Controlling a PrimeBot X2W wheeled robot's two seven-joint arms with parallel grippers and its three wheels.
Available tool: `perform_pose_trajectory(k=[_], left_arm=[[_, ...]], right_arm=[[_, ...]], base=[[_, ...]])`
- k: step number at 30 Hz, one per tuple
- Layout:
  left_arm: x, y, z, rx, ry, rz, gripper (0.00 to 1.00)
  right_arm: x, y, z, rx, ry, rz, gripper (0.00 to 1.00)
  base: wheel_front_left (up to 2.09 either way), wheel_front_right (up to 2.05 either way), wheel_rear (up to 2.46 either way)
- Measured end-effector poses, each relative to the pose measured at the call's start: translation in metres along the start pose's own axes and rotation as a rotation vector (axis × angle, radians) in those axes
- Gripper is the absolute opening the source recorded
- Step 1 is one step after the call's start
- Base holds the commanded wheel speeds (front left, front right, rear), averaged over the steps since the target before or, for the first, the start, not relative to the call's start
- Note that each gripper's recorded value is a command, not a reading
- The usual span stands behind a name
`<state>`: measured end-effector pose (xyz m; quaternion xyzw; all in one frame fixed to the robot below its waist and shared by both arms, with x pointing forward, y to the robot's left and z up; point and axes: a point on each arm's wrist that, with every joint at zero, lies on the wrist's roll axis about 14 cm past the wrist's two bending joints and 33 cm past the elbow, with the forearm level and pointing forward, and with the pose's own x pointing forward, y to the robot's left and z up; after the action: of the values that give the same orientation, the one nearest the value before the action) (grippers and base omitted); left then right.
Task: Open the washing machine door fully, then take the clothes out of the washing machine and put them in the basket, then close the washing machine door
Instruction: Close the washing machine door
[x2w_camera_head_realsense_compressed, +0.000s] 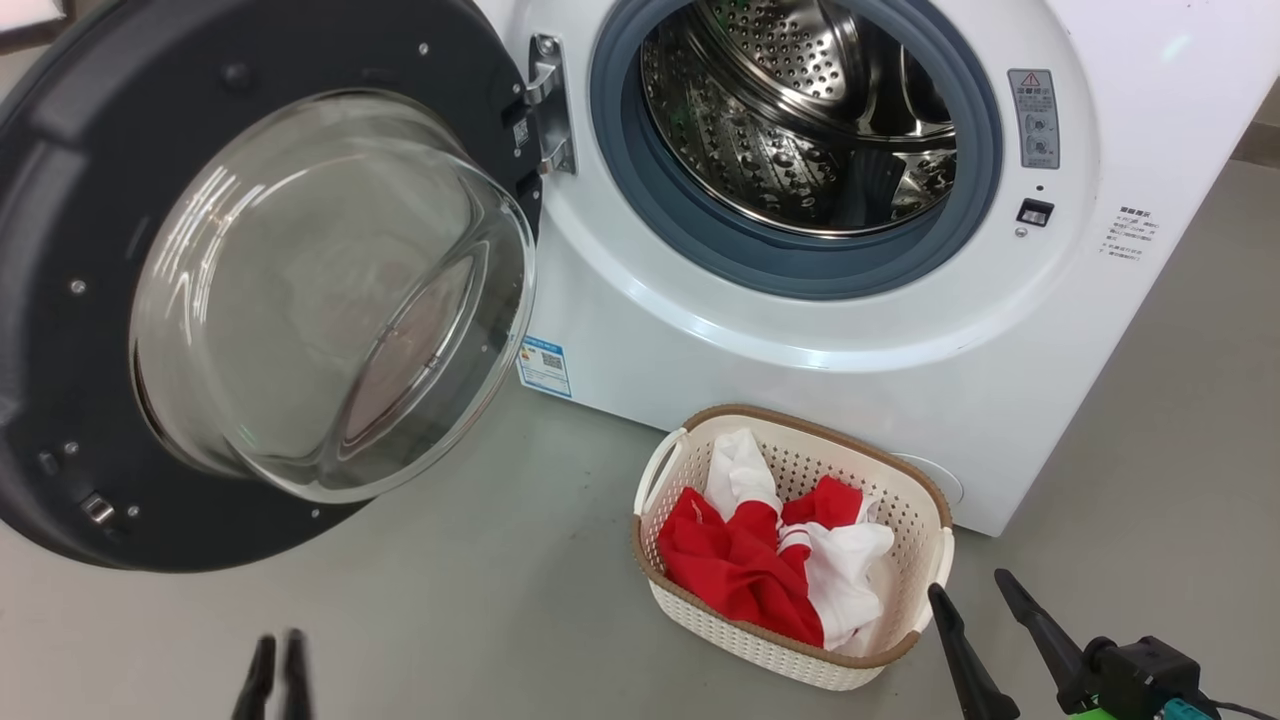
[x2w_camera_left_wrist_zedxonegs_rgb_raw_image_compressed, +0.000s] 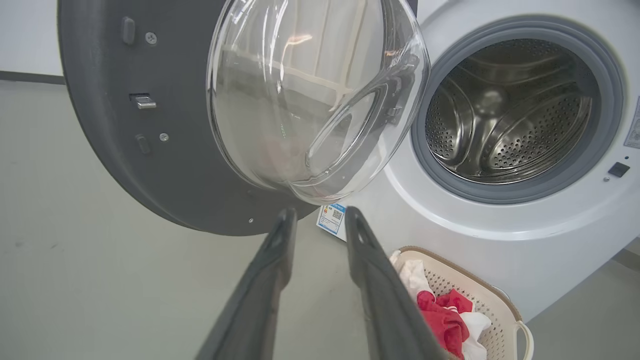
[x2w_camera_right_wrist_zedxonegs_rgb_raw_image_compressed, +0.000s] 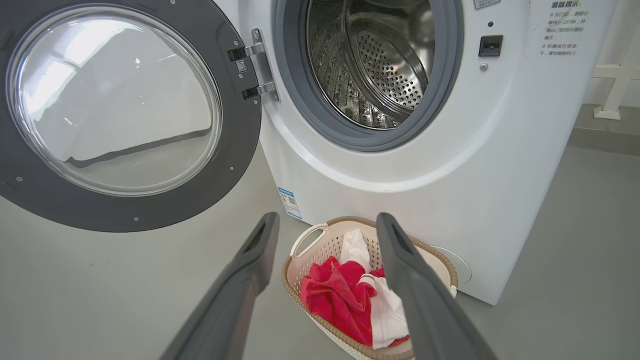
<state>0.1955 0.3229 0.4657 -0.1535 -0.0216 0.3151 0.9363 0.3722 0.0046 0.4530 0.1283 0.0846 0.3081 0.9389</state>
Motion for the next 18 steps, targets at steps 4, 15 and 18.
perform_pose_trajectory(k=[4,15,18], left_arm=[[0.012,0.006,0.038,0.009,-0.119,0.016,0.00],[0.042,0.008,0.294,0.129,-0.857,-0.002,0.00],[0.056,0.029,0.327,0.071,-0.912,0.038,0.00]], right_arm=[[0.000,-0.002,0.001,0.013,-0.005,-0.011,1.00],[0.003,-0.013,-0.007,0.039,0.009,-0.041,1.00],[0.004,-0.018,-0.009,0.045,0.011,-0.052,1.00]], base=[[0.00,0.00,0.00],[0.00,0.00,0.00],[0.00,0.00,0.00]])
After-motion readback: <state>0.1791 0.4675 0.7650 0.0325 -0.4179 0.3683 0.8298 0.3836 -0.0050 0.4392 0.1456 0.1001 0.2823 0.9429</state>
